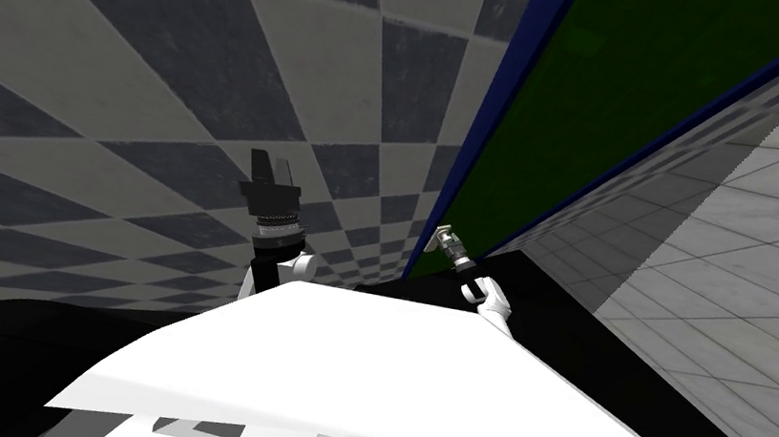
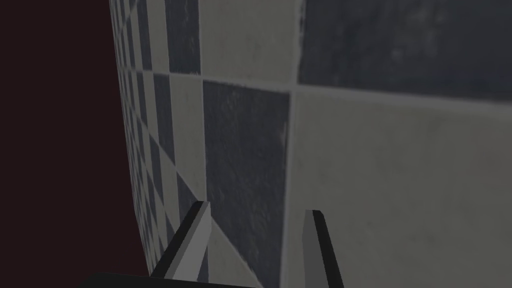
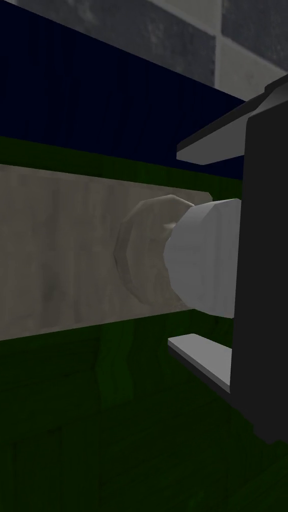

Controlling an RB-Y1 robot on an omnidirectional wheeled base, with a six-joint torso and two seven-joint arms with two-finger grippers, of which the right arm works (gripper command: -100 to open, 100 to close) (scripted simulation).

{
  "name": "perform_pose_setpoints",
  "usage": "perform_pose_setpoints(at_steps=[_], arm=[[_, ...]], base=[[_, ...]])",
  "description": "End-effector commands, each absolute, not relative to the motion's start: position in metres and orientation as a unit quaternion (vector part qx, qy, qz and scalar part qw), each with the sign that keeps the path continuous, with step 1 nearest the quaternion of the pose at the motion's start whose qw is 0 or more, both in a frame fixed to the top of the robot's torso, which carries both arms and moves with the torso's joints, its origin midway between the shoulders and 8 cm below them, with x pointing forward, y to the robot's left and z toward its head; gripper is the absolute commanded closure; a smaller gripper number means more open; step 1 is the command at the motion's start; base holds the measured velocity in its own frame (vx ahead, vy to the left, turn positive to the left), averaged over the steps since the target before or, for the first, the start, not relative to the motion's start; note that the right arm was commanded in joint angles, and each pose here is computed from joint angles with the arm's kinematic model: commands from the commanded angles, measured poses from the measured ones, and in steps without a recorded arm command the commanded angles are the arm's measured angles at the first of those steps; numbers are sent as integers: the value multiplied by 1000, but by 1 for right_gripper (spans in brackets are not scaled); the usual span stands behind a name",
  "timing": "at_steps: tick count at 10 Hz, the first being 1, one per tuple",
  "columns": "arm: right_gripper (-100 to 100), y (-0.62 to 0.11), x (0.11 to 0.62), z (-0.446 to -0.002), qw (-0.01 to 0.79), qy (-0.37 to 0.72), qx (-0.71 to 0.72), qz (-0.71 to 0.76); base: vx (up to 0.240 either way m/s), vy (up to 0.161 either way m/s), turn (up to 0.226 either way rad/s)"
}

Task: Pull the door open

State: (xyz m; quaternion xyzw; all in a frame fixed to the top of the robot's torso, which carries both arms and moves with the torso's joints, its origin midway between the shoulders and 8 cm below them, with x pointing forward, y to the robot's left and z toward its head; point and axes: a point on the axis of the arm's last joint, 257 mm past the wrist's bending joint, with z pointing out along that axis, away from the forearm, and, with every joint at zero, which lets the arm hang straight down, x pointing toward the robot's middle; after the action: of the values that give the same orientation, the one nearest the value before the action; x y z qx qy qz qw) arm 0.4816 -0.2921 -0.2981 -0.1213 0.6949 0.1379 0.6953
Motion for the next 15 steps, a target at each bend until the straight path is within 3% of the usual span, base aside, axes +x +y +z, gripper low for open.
perform_pose_setpoints(at_steps=[1, 7, 15], arm=[[100, -291, 482, -299, 695, 695, -122, 138], [100, -287, 485, -295, 696, 693, -102, 158], [100, -265, 498, -282, 687, 679, -5, 257]], base=[[-15, -9, -21], [-12, -8, 2], [-79, -55, 13]])
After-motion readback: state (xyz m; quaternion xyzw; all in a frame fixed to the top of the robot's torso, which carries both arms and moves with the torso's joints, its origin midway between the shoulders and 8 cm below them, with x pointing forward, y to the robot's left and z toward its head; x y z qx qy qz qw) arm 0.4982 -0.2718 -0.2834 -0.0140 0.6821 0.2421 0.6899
